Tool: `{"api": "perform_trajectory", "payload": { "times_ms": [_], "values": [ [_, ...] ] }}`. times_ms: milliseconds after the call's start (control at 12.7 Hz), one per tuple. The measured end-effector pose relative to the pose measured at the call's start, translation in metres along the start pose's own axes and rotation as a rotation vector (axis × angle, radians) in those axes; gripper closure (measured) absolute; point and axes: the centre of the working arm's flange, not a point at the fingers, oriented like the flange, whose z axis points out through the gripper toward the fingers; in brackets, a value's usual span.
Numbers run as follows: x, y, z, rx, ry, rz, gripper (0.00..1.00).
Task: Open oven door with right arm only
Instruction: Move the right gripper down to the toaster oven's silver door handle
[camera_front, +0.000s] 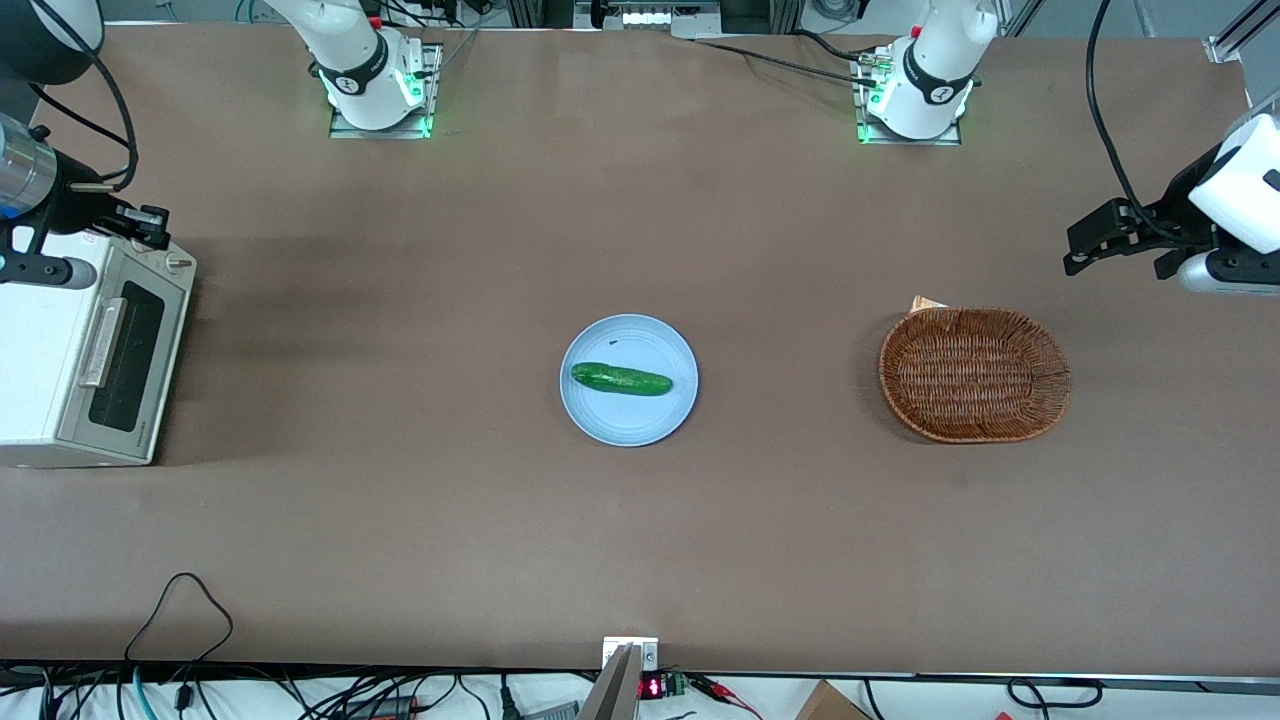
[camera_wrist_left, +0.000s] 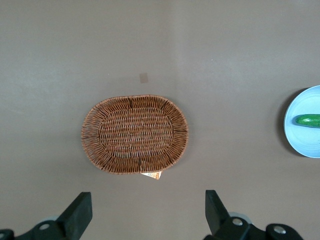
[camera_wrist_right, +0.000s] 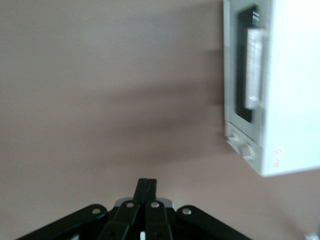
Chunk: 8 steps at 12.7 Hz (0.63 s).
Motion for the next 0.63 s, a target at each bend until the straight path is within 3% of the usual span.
{"api": "perform_trajectory", "payload": {
  "times_ms": [158, 394, 630],
  "values": [
    [0.005, -0.014, 0.012, -0.137, -0.027, 0.017, 0.99],
    [0.021, -0.040, 0.048, -0.391, -0.083, 0.066, 0.97],
    [0.043, -0.030, 0.076, -0.585, -0.082, 0.110, 0.97]
  ]
}}
